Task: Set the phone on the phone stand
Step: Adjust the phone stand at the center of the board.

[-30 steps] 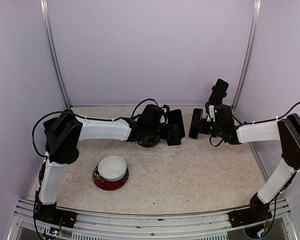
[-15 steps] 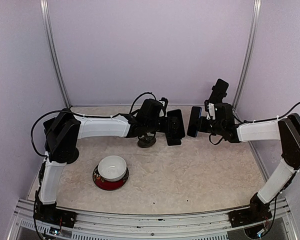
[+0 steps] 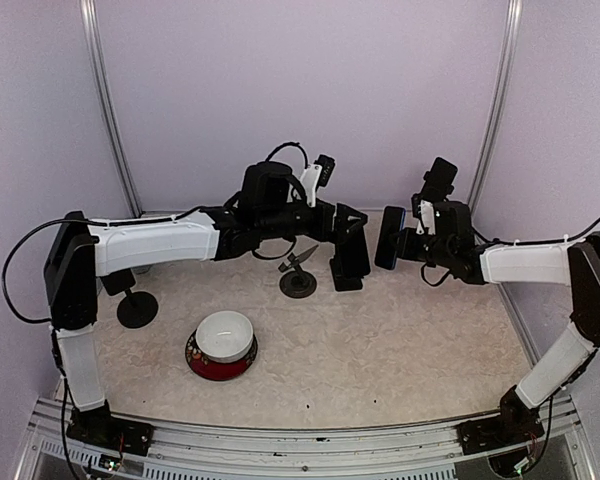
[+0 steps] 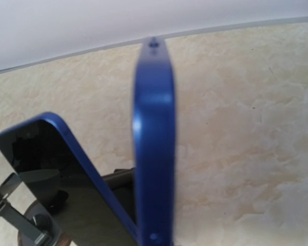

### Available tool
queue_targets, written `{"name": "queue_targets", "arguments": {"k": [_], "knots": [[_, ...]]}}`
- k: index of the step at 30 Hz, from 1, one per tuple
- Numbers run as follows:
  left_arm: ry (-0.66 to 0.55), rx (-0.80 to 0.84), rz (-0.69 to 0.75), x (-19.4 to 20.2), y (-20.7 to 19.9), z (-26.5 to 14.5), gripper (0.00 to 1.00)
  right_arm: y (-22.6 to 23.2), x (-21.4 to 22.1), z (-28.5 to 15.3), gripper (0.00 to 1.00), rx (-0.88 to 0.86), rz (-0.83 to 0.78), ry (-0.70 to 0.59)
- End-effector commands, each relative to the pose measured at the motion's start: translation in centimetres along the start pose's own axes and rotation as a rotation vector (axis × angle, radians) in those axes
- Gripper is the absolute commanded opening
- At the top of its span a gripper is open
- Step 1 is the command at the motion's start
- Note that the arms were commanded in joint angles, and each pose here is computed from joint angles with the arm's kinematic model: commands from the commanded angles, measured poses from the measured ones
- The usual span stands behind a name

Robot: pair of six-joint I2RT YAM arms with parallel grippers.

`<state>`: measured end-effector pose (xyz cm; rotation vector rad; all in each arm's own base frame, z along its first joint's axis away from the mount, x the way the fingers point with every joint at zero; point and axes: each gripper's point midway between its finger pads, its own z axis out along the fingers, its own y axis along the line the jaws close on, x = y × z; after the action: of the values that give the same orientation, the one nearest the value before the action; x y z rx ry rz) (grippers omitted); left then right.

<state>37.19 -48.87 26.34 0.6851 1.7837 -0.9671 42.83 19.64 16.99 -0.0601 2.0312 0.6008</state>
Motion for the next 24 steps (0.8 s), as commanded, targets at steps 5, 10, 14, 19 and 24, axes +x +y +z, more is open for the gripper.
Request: {"name": "queue_targets", "arguments": {"k": [5, 10, 14, 19, 24], "knots": [[0.008, -0.173, -0.110, -0.4, 9.6, -6.5, 0.99, 0.9, -2.1, -1.5, 0.00, -0.041, -0.011, -0.067], [0.110, -0.177, -0.214, 3.7, 14.2, -6.1, 0.99, 1.2, -2.0, -1.4, 0.00, -0.060, -0.004, -0.061], [0.154, -0.123, -0.325, 6.2, 16.3, -5.1, 0.93, 1.2, -1.8, -1.5, 0.00, -0.060, 0.000, -0.053], [0.223, -0.118, -0.377, 8.6, 18.2, -3.2, 0.86, 1.1, -1.6, -1.7, 0.00, -0.054, -0.004, -0.047], [0.252, -0.170, -0.400, 10.3, 20.1, -2.5, 0.82, 1.3, -1.6, -1.5, 0.00, -0.066, 0.005, -0.042]]}}
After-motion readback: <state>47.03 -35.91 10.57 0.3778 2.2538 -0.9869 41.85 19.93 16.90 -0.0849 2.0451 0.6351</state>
